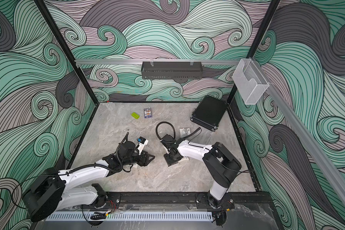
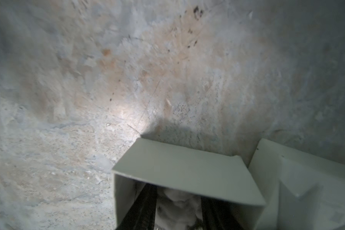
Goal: Take the necklace out of the lift-off lid jewelry box
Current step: Take out the inner lining from the jewelry box.
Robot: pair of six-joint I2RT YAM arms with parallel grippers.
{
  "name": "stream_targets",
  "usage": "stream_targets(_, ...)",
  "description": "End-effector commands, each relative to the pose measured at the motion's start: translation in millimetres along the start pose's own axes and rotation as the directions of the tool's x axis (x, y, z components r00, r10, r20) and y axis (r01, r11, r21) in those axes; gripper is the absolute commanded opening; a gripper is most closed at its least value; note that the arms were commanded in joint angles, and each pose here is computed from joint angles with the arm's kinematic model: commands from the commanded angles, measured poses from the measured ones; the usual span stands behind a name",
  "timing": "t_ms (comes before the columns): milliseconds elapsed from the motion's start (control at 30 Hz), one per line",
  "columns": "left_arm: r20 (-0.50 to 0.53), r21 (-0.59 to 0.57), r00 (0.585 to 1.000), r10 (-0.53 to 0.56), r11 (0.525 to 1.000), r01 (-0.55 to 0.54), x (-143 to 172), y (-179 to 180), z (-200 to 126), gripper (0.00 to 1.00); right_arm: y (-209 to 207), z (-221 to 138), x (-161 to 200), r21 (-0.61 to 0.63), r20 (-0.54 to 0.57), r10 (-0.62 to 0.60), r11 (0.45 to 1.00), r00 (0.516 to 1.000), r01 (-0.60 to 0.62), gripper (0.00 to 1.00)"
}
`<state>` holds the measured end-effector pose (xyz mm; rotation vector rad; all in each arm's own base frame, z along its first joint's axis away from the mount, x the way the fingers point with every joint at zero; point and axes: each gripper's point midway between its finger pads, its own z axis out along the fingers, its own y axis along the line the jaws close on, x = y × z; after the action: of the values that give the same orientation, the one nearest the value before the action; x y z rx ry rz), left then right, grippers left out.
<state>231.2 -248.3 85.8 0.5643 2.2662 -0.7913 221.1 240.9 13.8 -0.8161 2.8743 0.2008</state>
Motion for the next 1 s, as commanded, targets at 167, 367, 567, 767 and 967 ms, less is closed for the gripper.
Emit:
stream_targets(167,0.042,0.000,0.999,0.035,0.999,-0.035,-19.0,-9.0,7.3,0.67,9.9,6.7,-12.0,-0.041,0.044,0.003,0.999,0.999,-0.002,0.16)
stream_targets(367,0.055,0.009,0.998,0.032,0.999,-0.032,-25.0,-13.8,15.4,0.67,30.6,-12.3,-21.7,-0.160,0.119,-0.015,0.987,0.993,0.034,0.03)
stream_targets(567,0.035,0.018,0.998,0.045,0.999,-0.046,-24.7,-19.1,28.6,0.65,43.5,-25.6,-25.8,-0.240,0.172,-0.006,0.970,0.985,0.048,0.00)
stream_targets(767,0.017,-0.014,0.999,0.037,0.999,-0.037,-18.7,-14.3,36.8,0.62,46.1,-40.1,-26.0,-0.273,0.204,0.009,0.961,0.979,0.048,0.00)
stream_targets(967,0.016,-0.076,0.999,0.030,0.997,-0.029,-14.7,-3.1,32.8,0.61,45.6,-66.1,-31.3,-0.313,0.268,0.029,0.948,0.963,0.059,0.00)
